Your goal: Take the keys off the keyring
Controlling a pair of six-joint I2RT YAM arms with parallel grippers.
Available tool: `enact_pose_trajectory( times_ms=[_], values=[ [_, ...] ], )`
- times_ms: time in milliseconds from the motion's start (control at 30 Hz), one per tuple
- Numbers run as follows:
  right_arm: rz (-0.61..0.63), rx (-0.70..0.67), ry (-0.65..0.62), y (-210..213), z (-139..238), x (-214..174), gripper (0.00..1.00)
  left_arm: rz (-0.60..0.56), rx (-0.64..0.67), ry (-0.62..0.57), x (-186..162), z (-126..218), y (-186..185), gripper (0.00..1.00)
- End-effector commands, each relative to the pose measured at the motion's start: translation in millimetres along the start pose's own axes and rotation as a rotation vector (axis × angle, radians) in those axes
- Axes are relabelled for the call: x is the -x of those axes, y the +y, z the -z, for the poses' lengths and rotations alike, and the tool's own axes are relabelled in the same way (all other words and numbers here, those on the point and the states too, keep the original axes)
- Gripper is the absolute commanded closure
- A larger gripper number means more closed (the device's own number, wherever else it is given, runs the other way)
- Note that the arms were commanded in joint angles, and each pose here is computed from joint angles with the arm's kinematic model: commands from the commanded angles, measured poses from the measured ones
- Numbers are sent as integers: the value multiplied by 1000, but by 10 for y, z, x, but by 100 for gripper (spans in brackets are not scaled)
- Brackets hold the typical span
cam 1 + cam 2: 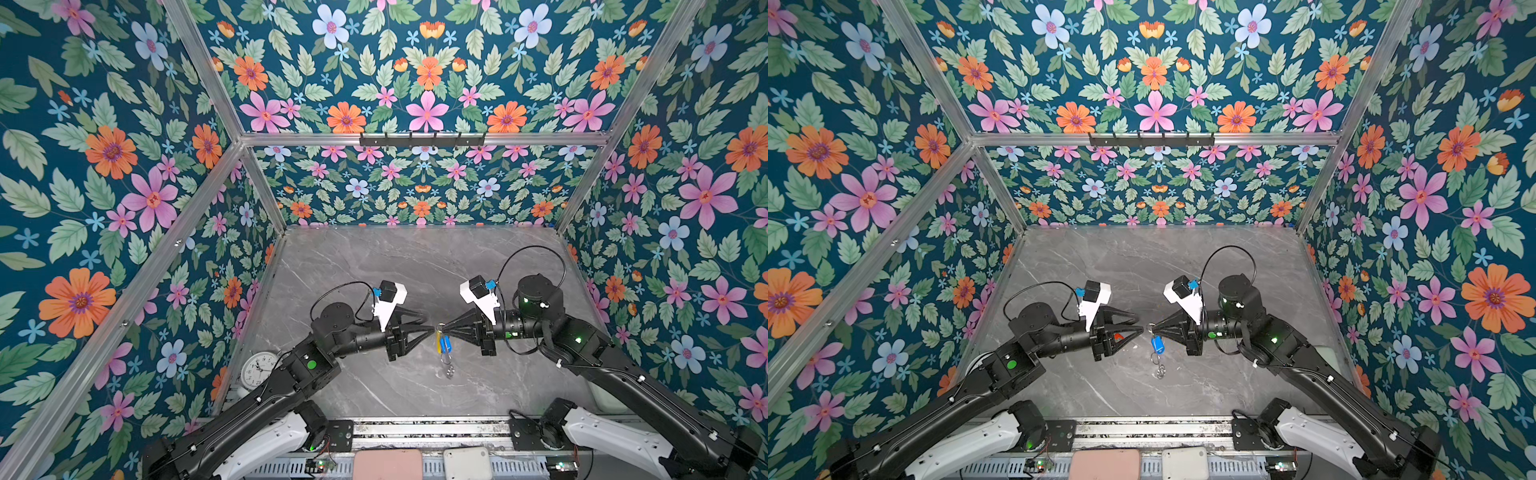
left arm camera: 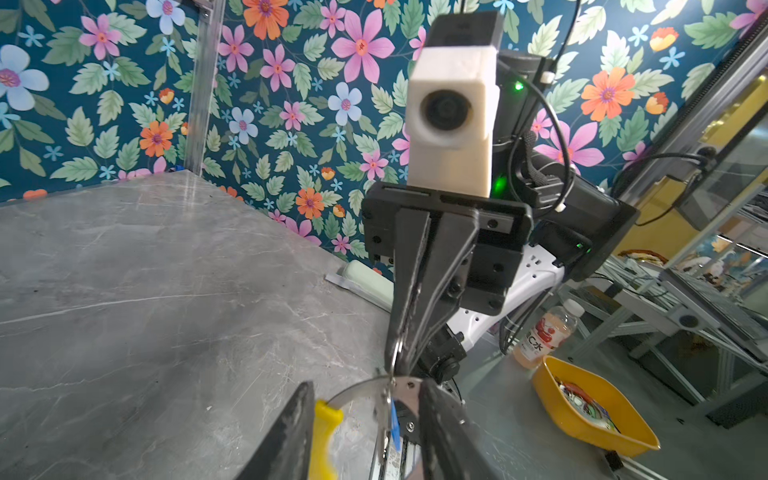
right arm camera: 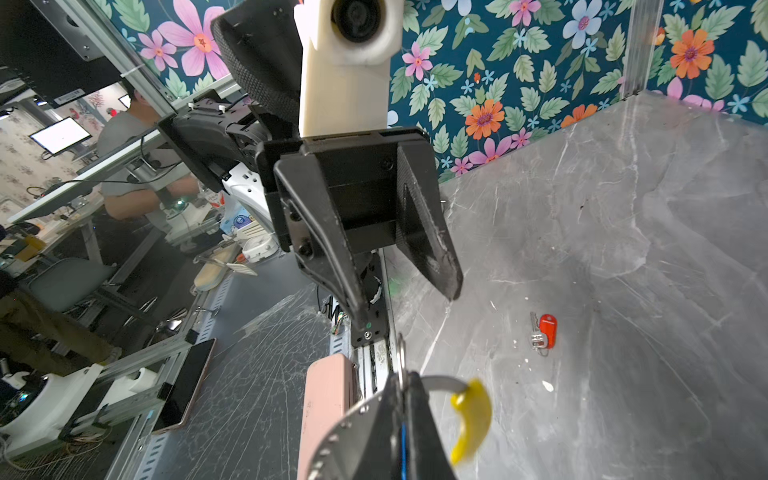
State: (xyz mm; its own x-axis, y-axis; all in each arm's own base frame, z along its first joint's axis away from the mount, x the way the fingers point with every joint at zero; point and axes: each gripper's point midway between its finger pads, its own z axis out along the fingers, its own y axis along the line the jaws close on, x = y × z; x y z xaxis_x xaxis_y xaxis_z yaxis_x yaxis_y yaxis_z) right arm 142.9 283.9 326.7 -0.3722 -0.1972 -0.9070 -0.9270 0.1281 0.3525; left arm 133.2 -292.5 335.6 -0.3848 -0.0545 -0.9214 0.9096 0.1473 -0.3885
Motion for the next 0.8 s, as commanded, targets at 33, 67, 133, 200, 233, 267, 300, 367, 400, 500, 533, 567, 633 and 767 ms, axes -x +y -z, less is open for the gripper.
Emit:
enact_pose_trajectory(
  times_ms=[33,67,133,200,233,267,300,367,400,500,533,567,633,767],
  values=[
    [17,36,-3,71,8,25,100,-38,-82,-13,72,-13,-150,61],
    [18,38,-3,74,7,26,100,-36,-86,-8,65,-22,-151,62],
    [15,39,-1,73,5,17,100,-33,-93,-1,55,-37,-152,63],
    [14,39,-2,70,2,15,100,-30,-104,1,52,-51,-162,66],
    [15,40,-4,73,3,22,100,-26,-105,4,44,-61,-154,68],
    [15,41,-6,72,2,22,100,-22,-105,5,39,-73,-146,69],
    [15,41,-7,69,-1,24,100,-22,-108,6,41,-79,-147,70],
    [13,42,-7,65,-5,23,100,-20,-111,7,37,-90,-143,73],
    [11,44,-5,67,-10,22,100,-20,-112,5,42,-93,-144,73],
    [9,43,-4,57,-18,9,100,-19,-125,0,51,-97,-162,78],
    [9,42,-4,55,-17,9,100,-18,-128,0,55,-101,-166,80],
    [8,42,-4,53,-18,8,100,-17,-131,0,55,-103,-168,82],
    [9,37,-5,41,-22,12,100,-14,-133,1,49,-110,-166,85],
    [12,32,-11,34,-21,25,100,-3,-139,9,24,-126,-159,86]
  ],
)
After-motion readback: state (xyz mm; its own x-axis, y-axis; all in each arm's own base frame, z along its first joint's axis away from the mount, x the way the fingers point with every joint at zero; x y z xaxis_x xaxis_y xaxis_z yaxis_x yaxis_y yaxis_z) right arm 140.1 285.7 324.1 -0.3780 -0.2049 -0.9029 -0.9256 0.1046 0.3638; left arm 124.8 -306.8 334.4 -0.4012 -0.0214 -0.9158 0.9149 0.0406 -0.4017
